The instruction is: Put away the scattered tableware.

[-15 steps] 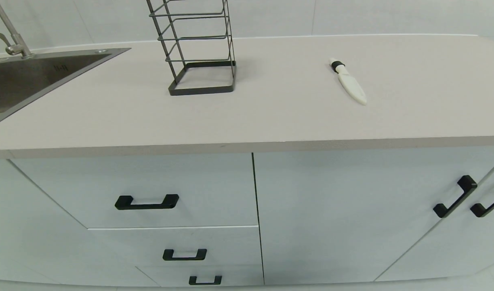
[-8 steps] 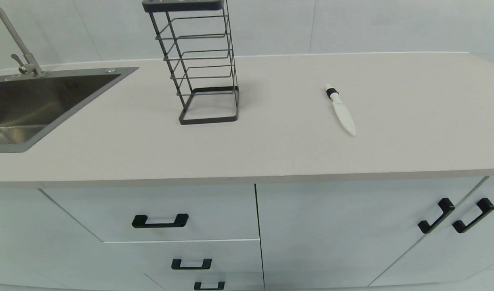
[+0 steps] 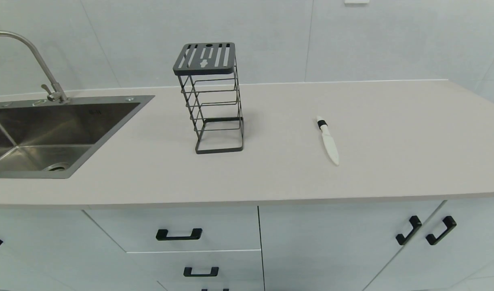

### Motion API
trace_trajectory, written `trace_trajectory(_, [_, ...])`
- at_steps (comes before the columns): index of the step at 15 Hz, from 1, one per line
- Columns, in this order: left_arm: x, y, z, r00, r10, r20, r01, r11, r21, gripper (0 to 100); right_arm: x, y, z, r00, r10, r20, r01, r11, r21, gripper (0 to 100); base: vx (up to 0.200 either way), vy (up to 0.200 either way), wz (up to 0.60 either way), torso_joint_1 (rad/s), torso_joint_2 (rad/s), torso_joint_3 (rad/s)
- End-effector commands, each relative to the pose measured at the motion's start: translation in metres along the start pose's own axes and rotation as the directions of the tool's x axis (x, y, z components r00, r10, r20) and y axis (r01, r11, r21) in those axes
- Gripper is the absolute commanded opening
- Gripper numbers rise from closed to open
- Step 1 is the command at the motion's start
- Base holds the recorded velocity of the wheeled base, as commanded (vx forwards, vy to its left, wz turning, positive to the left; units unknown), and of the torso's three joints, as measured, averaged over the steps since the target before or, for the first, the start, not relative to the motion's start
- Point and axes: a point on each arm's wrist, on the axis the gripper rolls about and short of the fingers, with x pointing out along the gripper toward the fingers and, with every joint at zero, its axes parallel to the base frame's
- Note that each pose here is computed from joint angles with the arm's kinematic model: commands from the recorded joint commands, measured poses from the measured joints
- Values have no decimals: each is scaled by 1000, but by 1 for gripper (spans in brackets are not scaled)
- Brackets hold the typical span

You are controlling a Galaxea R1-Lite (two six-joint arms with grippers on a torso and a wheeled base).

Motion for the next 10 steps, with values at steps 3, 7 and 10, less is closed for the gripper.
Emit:
trace_trajectory(3, [0,0,0,1000,0,-3,0,1000,2,100,0,0,0,1000,0,-1,0,1000,1,100,0,0,0,369,-486,-243])
trace_trajectory(7, [0,0,0,1000,0,-3,0,1000,4,100,0,0,0,1000,0,-1,0,1000,1,100,0,0,0,292,-519,-238])
trace_trajectory(10, [0,0,0,1000,0,-3,0,1000,1,100,0,0,0,1000,0,-1,0,1000,1,100,0,0,0,286,-538,-261])
